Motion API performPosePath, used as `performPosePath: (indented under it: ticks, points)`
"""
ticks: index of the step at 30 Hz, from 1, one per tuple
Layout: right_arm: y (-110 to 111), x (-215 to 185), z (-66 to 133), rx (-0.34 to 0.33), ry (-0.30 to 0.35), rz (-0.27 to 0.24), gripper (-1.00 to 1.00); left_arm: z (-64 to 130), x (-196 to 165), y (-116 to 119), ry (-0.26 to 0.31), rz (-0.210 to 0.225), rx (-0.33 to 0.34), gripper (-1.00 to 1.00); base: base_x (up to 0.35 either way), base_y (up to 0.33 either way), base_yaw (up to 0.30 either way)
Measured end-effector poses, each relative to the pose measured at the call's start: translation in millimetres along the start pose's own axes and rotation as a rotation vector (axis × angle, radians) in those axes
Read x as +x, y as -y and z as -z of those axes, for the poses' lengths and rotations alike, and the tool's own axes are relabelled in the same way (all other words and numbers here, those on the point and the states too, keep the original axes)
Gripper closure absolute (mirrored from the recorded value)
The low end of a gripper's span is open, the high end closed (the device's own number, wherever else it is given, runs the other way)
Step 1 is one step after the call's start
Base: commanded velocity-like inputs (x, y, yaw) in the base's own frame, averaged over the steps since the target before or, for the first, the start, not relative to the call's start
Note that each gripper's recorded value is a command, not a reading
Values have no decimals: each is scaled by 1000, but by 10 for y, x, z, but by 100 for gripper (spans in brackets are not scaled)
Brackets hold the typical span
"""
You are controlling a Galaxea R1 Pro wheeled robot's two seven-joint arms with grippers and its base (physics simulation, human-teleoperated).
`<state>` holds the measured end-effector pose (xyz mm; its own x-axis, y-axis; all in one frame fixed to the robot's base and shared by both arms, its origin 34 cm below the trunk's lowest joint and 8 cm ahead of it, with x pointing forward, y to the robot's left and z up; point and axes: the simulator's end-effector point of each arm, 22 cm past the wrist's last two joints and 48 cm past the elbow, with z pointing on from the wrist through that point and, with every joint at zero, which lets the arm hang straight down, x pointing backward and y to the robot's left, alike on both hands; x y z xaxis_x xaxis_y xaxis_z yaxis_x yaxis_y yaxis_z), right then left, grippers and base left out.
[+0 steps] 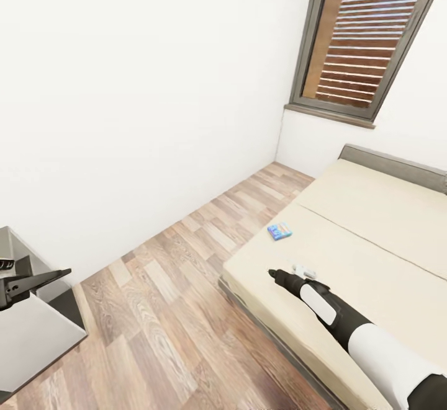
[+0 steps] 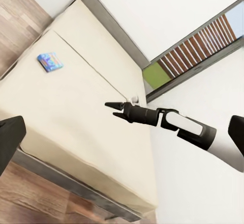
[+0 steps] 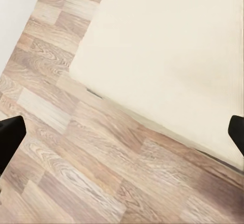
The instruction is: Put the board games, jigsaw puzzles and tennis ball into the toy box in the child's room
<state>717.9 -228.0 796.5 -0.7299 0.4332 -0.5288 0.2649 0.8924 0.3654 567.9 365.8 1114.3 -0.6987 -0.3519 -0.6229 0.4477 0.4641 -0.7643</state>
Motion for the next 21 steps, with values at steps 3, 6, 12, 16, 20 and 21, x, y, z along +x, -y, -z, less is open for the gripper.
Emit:
performPosePath:
  ticks: [3,6,12,16,20,21]
  points:
    - [23,30,-3,2,4,-2,-100,-5,5,-4,-1,1,0,-100,42,0,-44]
    - [20,45,-3,0,7,-5,-100,-8,7,0,0,2,3,-100,8,0,-8]
    - [10,45,-3,-3,8,-7,-100,-9,7,1,0,2,4,-100,2,0,-2]
    - [-1,46,-2,-6,8,-7,-100,-9,7,1,0,2,4,-100,0,0,-14]
    - [-12,39,4,-8,10,-6,-100,-8,4,4,0,1,3,-100,14,45,-158]
    - [-15,37,6,-8,10,-6,-100,-7,3,5,0,1,3,-100,55,112,-209]
